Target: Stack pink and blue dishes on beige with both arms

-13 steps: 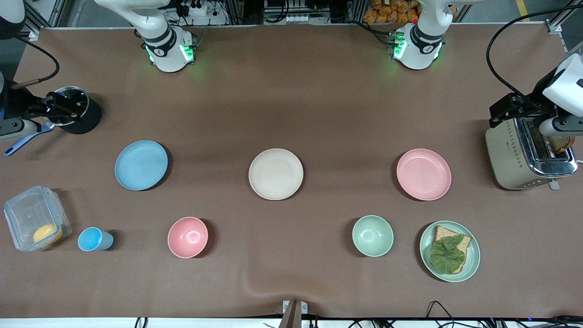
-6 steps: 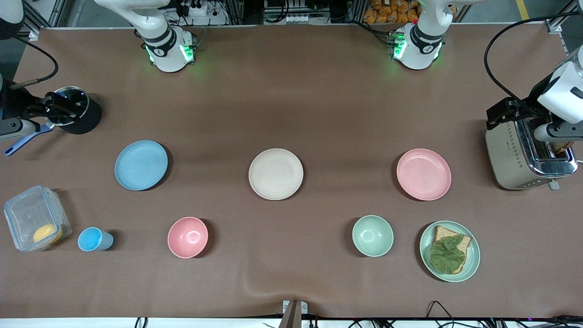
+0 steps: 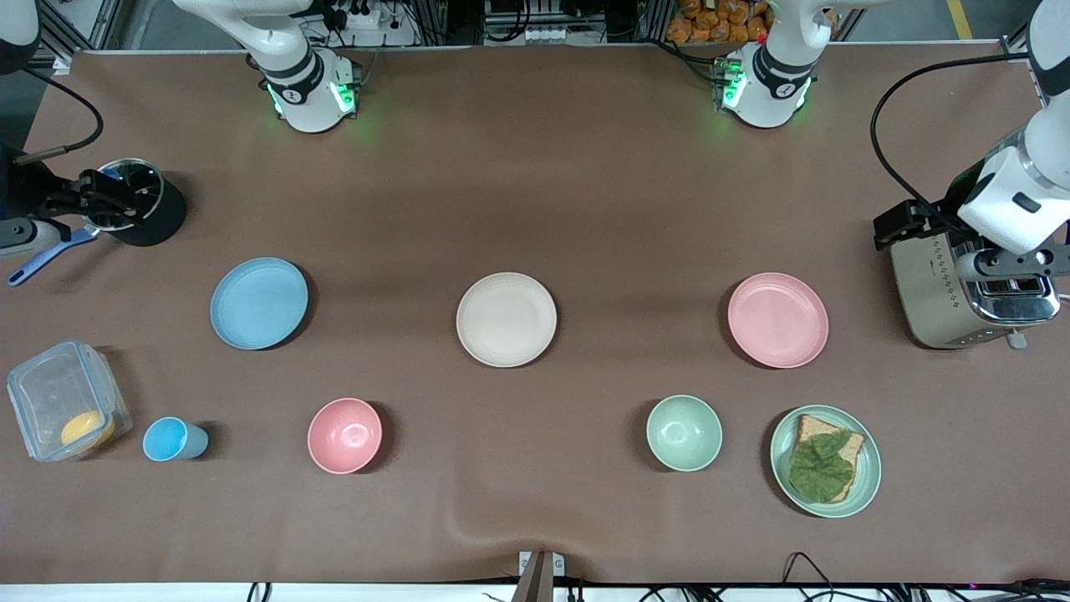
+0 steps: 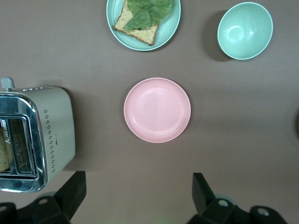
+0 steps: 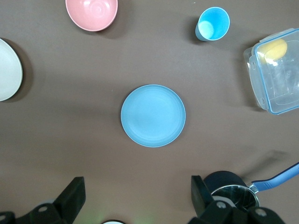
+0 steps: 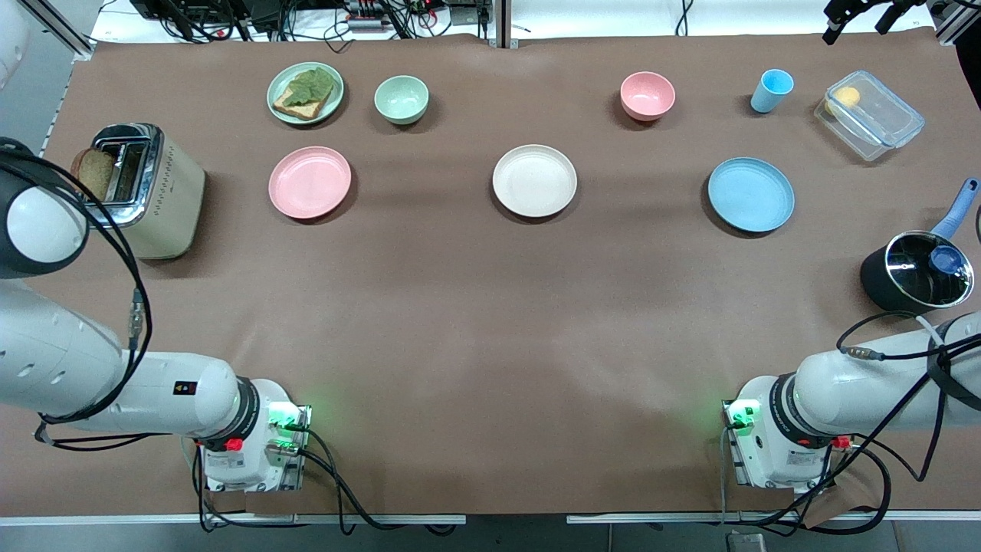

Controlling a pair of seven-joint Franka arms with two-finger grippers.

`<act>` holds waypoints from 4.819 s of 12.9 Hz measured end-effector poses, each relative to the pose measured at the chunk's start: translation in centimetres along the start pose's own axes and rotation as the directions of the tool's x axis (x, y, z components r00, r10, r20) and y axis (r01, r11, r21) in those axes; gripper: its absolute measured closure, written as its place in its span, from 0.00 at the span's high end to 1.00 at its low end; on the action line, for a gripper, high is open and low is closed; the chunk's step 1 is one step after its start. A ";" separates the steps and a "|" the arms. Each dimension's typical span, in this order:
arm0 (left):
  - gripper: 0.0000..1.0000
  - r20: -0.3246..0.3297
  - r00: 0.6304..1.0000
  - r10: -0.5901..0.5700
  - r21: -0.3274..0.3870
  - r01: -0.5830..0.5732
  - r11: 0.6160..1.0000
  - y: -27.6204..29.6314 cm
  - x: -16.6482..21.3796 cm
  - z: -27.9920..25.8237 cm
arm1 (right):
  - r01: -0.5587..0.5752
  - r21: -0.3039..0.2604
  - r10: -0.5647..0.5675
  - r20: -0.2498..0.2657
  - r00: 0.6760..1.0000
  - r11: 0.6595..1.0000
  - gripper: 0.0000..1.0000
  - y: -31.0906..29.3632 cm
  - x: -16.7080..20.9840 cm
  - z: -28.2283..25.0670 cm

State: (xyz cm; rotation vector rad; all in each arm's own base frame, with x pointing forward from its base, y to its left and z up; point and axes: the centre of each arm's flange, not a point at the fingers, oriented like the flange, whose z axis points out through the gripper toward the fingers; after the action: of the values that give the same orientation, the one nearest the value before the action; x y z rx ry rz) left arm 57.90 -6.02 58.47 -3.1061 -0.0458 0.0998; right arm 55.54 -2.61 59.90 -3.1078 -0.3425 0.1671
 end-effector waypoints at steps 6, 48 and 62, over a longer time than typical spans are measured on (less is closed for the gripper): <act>1.00 -0.047 0.999 0.009 0.018 -0.008 1.000 -0.2 1.9 10.1 | 0.000 0.000 0.000 0.001 1.000 1.000 1.00 0.0 0.0 0.0; 0.11 0.056 0.997 0.044 0.068 -0.048 0.997 -5.3 3.8 38.9 | -0.080 0.140 0.020 0.383 0.923 0.987 0.05 12.7 6.0 42.7; 0.05 0.037 0.999 0.017 -0.192 -0.010 0.981 26.5 1.2 26.0 | -0.020 0.266 -0.094 0.411 0.907 0.964 0.04 12.4 8.9 32.5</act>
State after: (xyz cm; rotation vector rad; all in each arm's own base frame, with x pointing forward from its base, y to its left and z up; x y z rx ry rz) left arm 58.15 -31.61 31.57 -3.2980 -0.0374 0.1650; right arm 63.34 -12.84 26.40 -2.7716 -0.3480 0.8198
